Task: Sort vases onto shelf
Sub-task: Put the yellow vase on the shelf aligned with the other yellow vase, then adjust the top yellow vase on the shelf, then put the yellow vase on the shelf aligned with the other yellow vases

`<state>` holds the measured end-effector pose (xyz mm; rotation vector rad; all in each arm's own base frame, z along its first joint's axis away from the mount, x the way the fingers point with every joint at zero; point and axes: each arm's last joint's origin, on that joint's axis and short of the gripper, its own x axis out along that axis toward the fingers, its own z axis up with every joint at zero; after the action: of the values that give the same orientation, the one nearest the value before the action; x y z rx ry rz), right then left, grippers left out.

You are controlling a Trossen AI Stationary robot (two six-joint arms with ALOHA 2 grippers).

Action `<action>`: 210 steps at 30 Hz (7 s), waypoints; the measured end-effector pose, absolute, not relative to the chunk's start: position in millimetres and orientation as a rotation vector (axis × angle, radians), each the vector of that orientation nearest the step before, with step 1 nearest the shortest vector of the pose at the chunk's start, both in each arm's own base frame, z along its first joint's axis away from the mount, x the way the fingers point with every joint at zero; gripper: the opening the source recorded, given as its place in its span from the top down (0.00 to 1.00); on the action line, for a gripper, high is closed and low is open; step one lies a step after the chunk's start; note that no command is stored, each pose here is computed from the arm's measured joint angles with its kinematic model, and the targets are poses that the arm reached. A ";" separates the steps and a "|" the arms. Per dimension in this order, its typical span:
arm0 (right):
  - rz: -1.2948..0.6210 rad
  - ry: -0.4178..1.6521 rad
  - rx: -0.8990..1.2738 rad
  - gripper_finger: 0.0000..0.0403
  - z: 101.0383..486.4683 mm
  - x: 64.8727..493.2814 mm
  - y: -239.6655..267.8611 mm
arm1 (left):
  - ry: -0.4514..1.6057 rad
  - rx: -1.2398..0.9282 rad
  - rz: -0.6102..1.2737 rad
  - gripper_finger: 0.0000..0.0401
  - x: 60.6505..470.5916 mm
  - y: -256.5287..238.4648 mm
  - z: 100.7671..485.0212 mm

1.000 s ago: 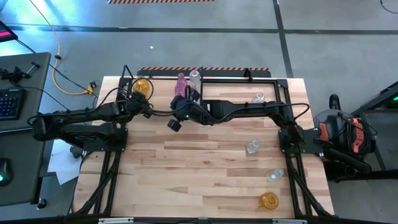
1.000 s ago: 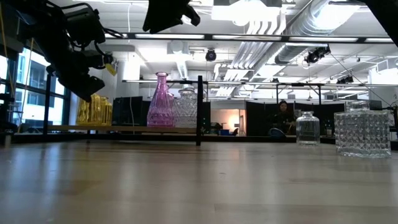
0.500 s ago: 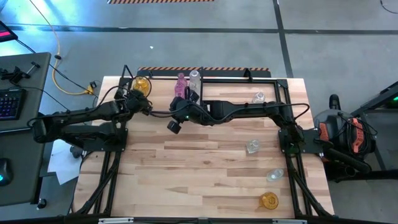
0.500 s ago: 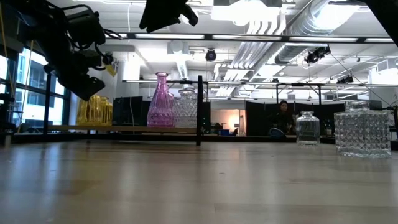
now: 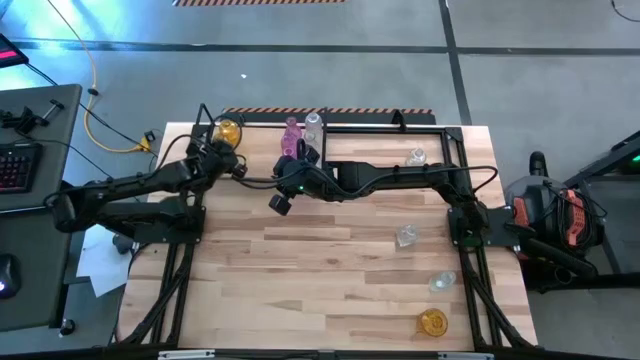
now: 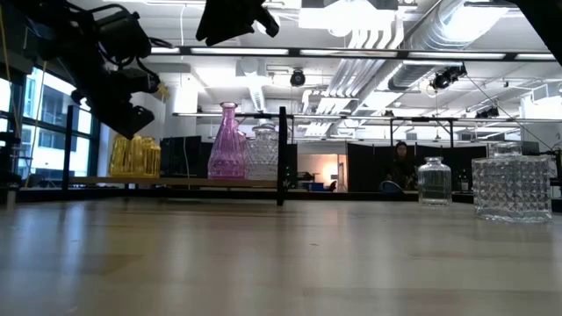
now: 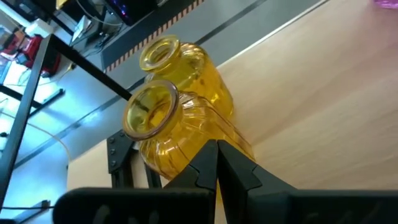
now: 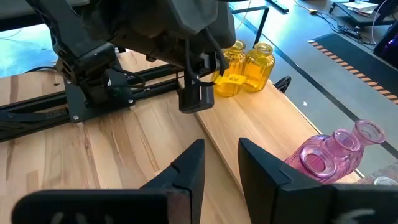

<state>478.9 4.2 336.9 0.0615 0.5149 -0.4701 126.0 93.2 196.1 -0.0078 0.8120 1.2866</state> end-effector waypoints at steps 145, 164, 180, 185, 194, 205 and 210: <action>-0.310 0.627 0.162 0.81 368.3 447.2 29.8 | 0.738 -0.058 0.608 1.00 128.7 139.1 368.6; -0.322 1.401 0.320 0.81 337.1 363.9 106.0 | 0.470 -0.150 0.534 1.00 75.6 58.6 399.5; -1.002 1.258 0.755 0.81 291.5 324.7 165.0 | 0.495 -0.132 0.528 1.00 79.8 62.3 398.0; -1.111 1.456 0.746 0.81 254.5 329.8 121.2 | 0.513 -0.142 0.526 1.00 78.8 61.4 396.3; -1.112 1.337 0.805 0.81 294.0 277.1 62.4 | 0.618 -0.159 0.506 1.00 74.4 57.6 387.7; -0.737 1.106 1.194 0.81 311.3 225.7 81.2 | 0.631 -0.096 0.485 1.00 74.2 57.5 387.9; -0.717 1.023 1.299 0.81 317.4 223.6 138.4 | 0.633 -0.085 0.481 1.00 74.2 57.5 388.0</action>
<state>223.6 138.4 317.4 1.2987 1.0228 -0.7174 74.2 57.5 388.0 -0.0850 0.6326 0.4815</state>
